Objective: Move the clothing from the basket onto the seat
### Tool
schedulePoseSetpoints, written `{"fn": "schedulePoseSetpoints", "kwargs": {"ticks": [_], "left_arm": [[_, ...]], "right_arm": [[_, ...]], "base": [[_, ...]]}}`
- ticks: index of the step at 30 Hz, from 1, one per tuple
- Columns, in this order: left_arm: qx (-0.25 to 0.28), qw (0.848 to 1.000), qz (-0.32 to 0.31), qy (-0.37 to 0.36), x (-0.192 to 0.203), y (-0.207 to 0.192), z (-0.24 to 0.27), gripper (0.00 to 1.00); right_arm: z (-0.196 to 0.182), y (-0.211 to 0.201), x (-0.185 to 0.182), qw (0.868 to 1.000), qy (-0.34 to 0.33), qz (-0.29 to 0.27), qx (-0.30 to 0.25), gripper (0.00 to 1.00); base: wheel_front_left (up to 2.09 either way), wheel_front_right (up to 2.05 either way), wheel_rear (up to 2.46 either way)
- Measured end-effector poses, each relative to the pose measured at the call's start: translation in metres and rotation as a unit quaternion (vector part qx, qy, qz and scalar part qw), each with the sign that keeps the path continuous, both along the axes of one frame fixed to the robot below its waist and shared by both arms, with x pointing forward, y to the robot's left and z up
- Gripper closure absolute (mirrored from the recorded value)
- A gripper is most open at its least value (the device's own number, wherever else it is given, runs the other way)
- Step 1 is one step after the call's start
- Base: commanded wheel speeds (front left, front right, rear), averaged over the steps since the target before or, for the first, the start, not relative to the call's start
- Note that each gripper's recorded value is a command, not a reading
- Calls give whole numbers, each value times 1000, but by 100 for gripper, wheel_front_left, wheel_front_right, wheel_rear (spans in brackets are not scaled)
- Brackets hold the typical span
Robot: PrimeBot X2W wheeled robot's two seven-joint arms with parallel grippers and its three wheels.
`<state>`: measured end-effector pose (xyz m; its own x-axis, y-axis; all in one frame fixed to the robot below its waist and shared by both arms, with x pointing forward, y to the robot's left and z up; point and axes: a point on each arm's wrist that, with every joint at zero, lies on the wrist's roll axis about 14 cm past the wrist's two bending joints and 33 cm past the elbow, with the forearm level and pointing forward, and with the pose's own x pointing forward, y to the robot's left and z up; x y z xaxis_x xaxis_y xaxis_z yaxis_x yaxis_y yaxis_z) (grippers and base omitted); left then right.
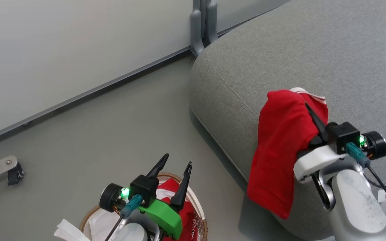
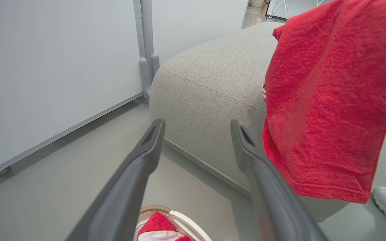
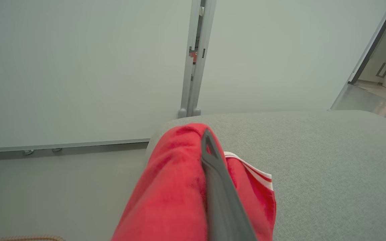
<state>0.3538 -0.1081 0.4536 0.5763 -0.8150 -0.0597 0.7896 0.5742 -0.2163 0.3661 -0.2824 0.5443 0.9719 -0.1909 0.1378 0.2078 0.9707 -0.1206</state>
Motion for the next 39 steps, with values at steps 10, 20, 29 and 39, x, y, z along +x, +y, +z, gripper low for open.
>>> {"fn": "schedulePoseSetpoints", "kwargs": {"ticks": [10,20,29,39], "left_arm": [[12,1000,1,1,26,8,-20,0],[30,999,17,0,69,32,-57,0],[42,997,43,42,87,53,-107,0],[58,993,50,91,84,65,-153,0]], "right_arm": [[84,-44,71,991,-66,-28,-110,100],[134,-114,144,969,-63,-80,-225,100],[51,-144,201,971,33,-99,-215,100],[-78,-133,218,971,148,-83,-167,100]], "base": [[0,0,0],[0,0,0],[0,0,0],[0,0,0]]}}
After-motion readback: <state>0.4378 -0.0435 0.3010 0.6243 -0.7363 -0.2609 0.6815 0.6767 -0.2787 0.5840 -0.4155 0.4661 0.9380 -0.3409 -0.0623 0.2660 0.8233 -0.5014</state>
